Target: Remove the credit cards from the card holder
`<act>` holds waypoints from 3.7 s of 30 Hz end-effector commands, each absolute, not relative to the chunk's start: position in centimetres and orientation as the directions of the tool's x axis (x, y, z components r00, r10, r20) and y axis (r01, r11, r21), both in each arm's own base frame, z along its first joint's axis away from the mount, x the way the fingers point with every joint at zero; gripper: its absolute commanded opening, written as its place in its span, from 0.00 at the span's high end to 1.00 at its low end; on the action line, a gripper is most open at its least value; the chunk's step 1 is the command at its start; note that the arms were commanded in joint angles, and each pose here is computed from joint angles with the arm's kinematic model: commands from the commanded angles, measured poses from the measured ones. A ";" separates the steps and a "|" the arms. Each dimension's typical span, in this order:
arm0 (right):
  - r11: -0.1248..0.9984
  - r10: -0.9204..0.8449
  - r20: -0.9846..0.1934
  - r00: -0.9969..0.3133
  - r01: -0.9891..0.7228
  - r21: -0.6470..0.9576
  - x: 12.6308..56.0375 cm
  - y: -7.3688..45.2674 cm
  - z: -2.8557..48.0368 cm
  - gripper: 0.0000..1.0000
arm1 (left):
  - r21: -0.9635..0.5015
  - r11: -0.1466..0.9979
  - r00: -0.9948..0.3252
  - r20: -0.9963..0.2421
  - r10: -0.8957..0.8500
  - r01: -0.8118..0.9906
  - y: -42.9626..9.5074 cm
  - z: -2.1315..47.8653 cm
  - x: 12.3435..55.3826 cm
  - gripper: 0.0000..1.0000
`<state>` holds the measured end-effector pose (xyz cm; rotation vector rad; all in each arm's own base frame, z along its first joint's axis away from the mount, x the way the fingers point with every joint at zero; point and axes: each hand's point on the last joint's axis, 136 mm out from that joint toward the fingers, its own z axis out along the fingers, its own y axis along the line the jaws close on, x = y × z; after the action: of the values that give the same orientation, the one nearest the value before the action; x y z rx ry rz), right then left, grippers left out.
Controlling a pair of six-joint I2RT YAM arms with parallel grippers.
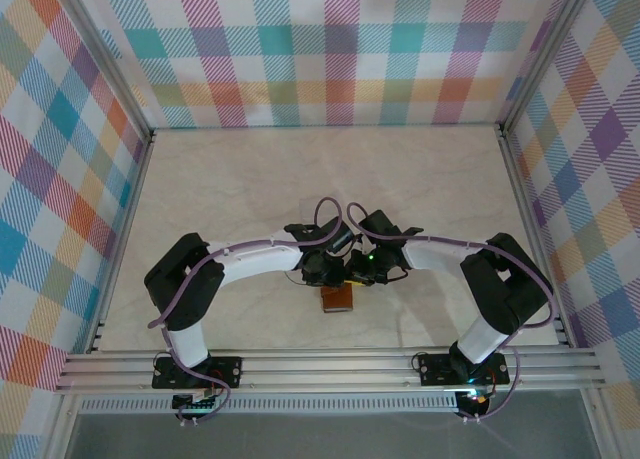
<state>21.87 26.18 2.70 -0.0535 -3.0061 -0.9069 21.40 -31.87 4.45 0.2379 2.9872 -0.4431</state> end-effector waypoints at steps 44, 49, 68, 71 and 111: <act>0.814 0.088 0.167 -0.982 0.168 0.556 20.6 25.5 0.9 0.87 | -0.187 0.939 -0.956 -0.095 0.276 0.290 -31.0 1.8 19.0 0.66; 0.814 0.087 0.167 -0.982 0.167 0.556 20.5 25.4 0.9 0.87 | -0.171 0.943 -0.958 -0.091 0.272 0.284 -30.8 1.7 19.0 0.71; 0.843 0.097 0.149 -0.984 0.160 0.514 20.5 24.5 0.7 0.88 | -0.141 0.951 -0.953 -0.169 0.252 0.276 -29.9 4.0 20.0 0.89; 0.853 0.099 0.140 -0.985 0.157 0.498 20.5 24.1 0.6 0.88 | -0.141 0.953 -0.953 -0.188 0.239 0.267 -29.7 4.7 20.2 0.89; 0.989 -0.010 0.009 -1.000 -0.008 0.147 20.0 23.9 4.5 0.06 | -0.491 0.870 -0.989 -0.104 -0.108 -0.043 -26.3 2.2 19.4 0.91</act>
<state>20.54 24.81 4.74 0.0358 -3.1207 -0.3853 19.49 -26.45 2.66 -0.0629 2.9115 -0.7144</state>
